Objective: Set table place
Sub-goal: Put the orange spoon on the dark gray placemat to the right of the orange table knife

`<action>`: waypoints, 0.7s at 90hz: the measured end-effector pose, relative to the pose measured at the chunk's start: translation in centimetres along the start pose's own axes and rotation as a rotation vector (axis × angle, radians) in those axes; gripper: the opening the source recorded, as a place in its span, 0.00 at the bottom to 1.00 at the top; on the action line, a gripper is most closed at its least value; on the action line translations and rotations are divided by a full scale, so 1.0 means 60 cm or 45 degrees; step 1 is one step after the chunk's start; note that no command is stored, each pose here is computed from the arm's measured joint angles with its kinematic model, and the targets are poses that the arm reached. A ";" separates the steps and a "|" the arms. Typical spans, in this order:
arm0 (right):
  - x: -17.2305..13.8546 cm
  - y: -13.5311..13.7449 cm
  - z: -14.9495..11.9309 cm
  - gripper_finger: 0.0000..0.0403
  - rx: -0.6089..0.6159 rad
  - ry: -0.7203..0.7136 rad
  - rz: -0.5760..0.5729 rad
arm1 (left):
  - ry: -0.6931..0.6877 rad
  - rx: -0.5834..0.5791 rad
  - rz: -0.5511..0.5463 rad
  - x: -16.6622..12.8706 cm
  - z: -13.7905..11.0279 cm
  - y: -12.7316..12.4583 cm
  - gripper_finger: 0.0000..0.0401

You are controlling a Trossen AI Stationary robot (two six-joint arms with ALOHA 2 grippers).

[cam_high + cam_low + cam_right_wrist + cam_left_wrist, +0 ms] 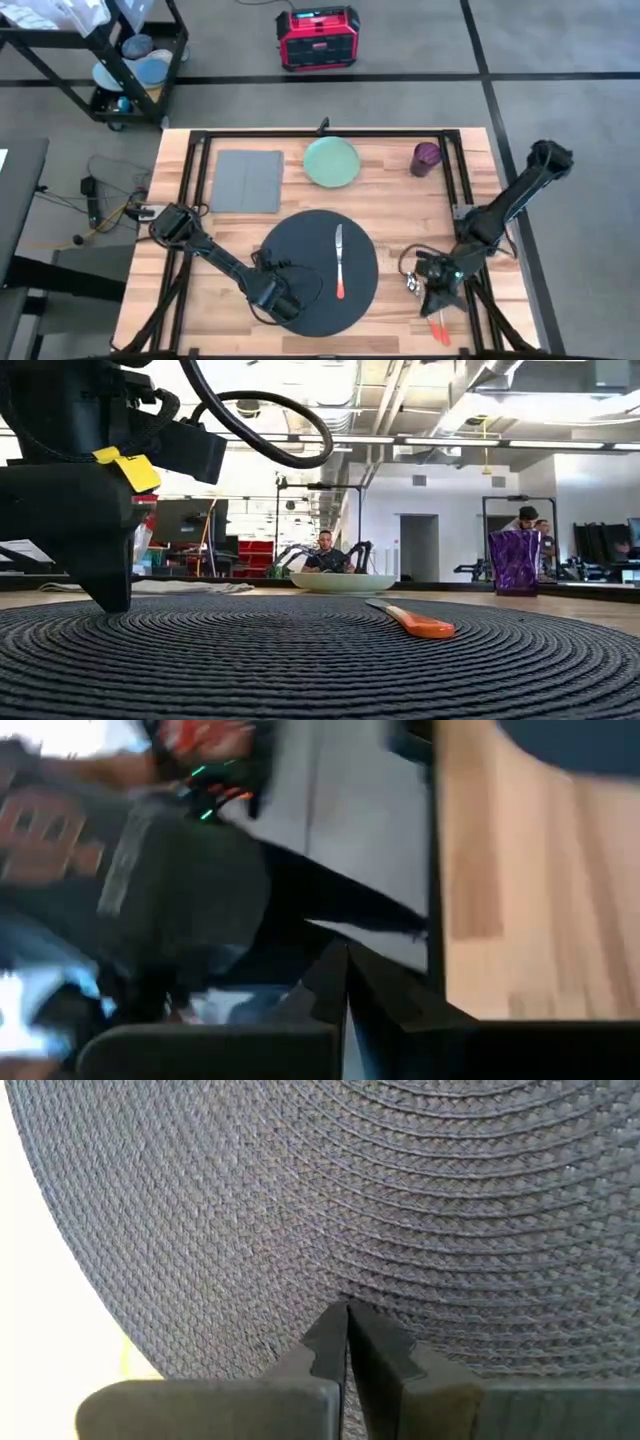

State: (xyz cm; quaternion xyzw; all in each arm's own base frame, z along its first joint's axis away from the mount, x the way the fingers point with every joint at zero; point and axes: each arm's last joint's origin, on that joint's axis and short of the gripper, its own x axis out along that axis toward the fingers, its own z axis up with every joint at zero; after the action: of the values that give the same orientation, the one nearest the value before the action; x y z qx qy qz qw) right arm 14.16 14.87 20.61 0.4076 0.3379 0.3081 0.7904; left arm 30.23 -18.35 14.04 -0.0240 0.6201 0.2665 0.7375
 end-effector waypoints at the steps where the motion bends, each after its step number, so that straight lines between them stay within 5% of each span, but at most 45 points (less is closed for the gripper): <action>1: 0.001 0.000 0.001 0.00 -0.001 -0.012 -0.003 | 0.001 -0.010 0.000 0.000 0.000 0.000 0.00; 8: 0.008 -0.001 0.006 0.00 0.199 -0.088 -0.080 | 0.004 -0.089 0.003 0.000 0.003 0.002 0.00; 15: 0.013 -0.028 -0.009 0.00 0.408 -0.022 -0.326 | -0.001 -0.148 -0.005 0.000 0.003 0.001 0.00; 23: 0.012 -0.047 -0.040 0.00 0.473 0.082 -0.603 | -0.010 -0.179 -0.018 0.000 0.005 -0.001 0.00; 37: 0.012 -0.040 -0.066 0.00 0.521 0.175 -0.833 | -0.014 -0.134 -0.023 0.000 0.005 -0.002 0.00; 63: 0.044 -0.050 -0.077 0.01 0.611 0.231 -0.849 | -0.014 -0.069 -0.026 0.001 0.008 -0.001 0.00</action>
State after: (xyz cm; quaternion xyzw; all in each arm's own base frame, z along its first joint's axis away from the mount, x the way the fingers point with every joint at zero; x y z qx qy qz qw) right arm 12.71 17.48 15.29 0.4197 0.5818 -0.0175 0.6964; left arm 30.66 -18.21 14.10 -0.0488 0.6085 0.2757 0.7426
